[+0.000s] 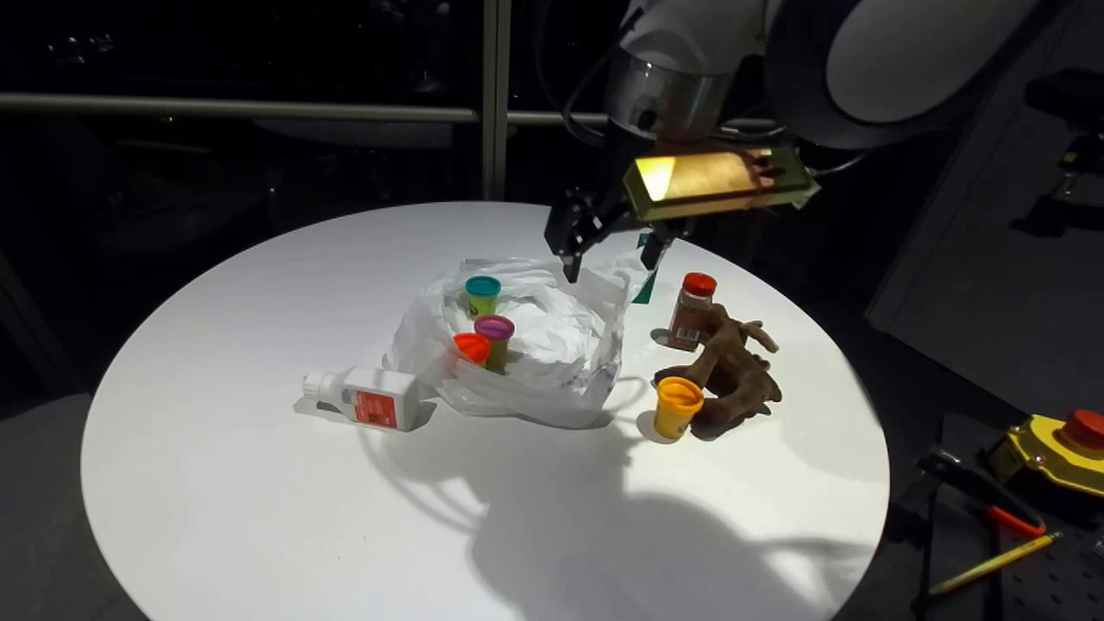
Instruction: Remove the objects from the plastic and put them on the table
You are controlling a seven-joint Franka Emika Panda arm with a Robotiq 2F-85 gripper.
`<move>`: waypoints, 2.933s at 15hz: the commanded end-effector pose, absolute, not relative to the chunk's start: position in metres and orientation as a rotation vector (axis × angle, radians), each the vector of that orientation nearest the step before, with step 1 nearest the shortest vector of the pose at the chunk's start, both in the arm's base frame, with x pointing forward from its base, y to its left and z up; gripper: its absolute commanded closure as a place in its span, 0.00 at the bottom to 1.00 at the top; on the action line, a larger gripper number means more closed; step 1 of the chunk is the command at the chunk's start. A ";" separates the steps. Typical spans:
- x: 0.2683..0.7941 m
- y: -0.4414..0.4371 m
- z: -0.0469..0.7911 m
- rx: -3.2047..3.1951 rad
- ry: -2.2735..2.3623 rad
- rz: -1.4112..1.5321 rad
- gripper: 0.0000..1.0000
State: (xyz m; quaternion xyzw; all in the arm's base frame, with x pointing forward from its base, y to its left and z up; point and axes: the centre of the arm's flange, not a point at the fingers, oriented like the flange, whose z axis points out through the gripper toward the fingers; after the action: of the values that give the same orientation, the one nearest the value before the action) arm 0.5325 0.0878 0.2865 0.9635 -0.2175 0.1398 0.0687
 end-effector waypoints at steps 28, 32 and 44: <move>0.746 0.079 0.188 3.030 -0.264 0.339 0.00; 0.751 0.079 0.180 3.025 -0.252 0.333 0.00; 0.760 0.072 0.172 3.002 -0.279 0.350 0.49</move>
State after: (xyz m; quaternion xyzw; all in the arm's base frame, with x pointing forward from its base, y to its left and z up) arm 0.7466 0.0733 0.1686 0.9880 -0.0895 0.1129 0.0557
